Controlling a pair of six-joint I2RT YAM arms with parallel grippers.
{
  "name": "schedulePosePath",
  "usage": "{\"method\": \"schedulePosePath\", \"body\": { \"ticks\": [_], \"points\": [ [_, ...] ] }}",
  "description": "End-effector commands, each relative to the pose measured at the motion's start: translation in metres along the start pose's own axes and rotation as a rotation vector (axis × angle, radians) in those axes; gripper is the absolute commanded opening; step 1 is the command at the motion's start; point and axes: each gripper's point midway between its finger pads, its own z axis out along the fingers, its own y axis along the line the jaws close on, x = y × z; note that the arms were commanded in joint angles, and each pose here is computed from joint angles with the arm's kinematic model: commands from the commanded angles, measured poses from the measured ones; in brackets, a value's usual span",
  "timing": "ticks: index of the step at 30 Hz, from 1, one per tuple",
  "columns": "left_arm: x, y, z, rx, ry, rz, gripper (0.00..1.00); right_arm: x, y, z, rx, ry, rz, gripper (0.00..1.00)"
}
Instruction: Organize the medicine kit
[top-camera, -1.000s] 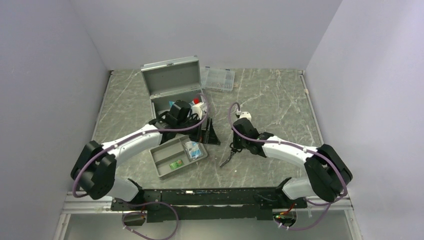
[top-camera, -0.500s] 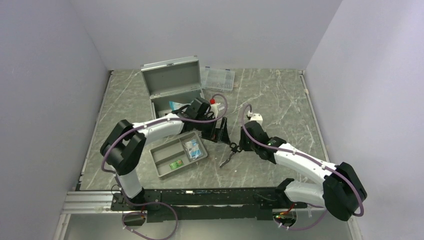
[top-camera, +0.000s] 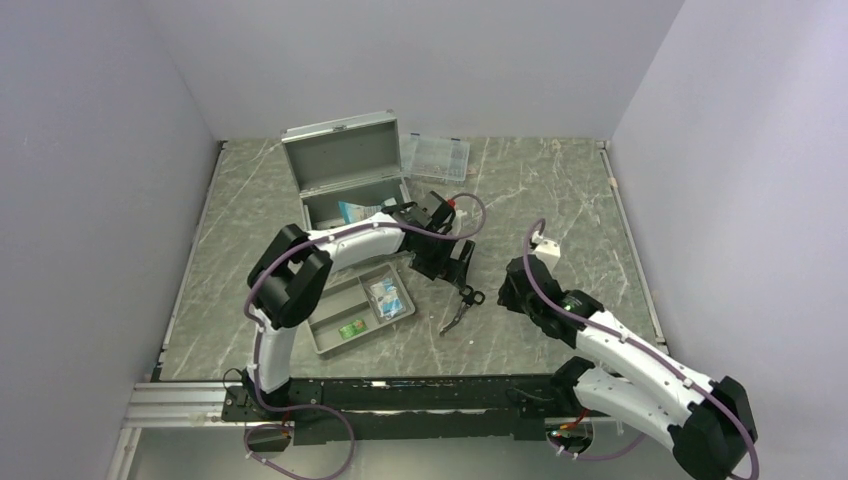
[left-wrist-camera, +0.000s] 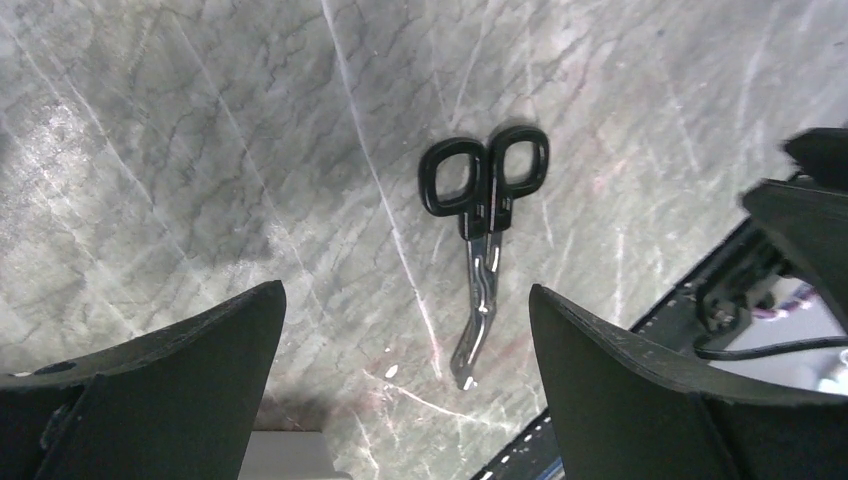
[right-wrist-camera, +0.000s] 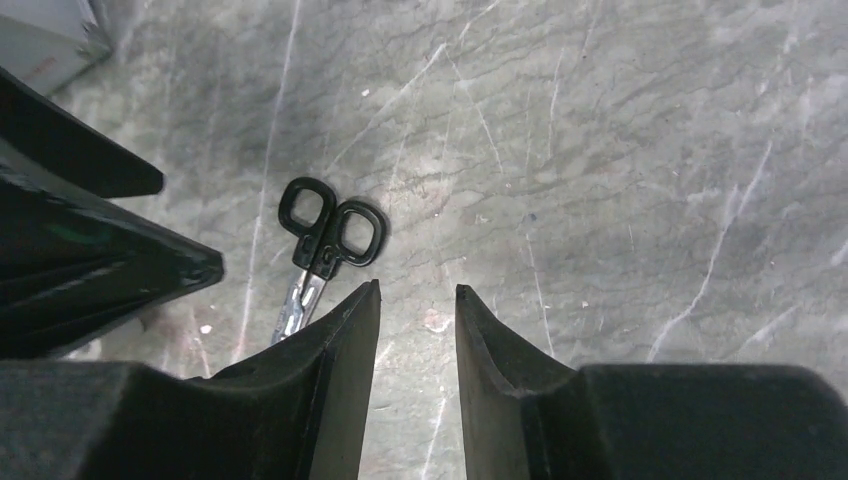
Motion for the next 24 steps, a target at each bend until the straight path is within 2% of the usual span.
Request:
{"method": "schedulePosePath", "body": {
  "ticks": [1,8,15,24],
  "points": [
    [0.000,0.007,0.005,-0.123,0.025,0.076,0.99,-0.011,-0.009,-0.012,0.038,-0.047,0.085,0.36],
    [0.002,0.003,0.029,-0.181,0.059,0.109,0.99,-0.018,-0.010,-0.026,0.003,-0.081,0.120,0.35],
    [-0.007,0.005,0.041,-0.229,0.036,0.109,0.82,-0.027,-0.014,-0.040,-0.022,-0.124,0.130,0.34],
    [-0.018,0.010,0.056,-0.308,0.026,0.127,0.67,-0.026,-0.013,-0.046,-0.057,-0.135,0.133,0.32]
  ]
}}
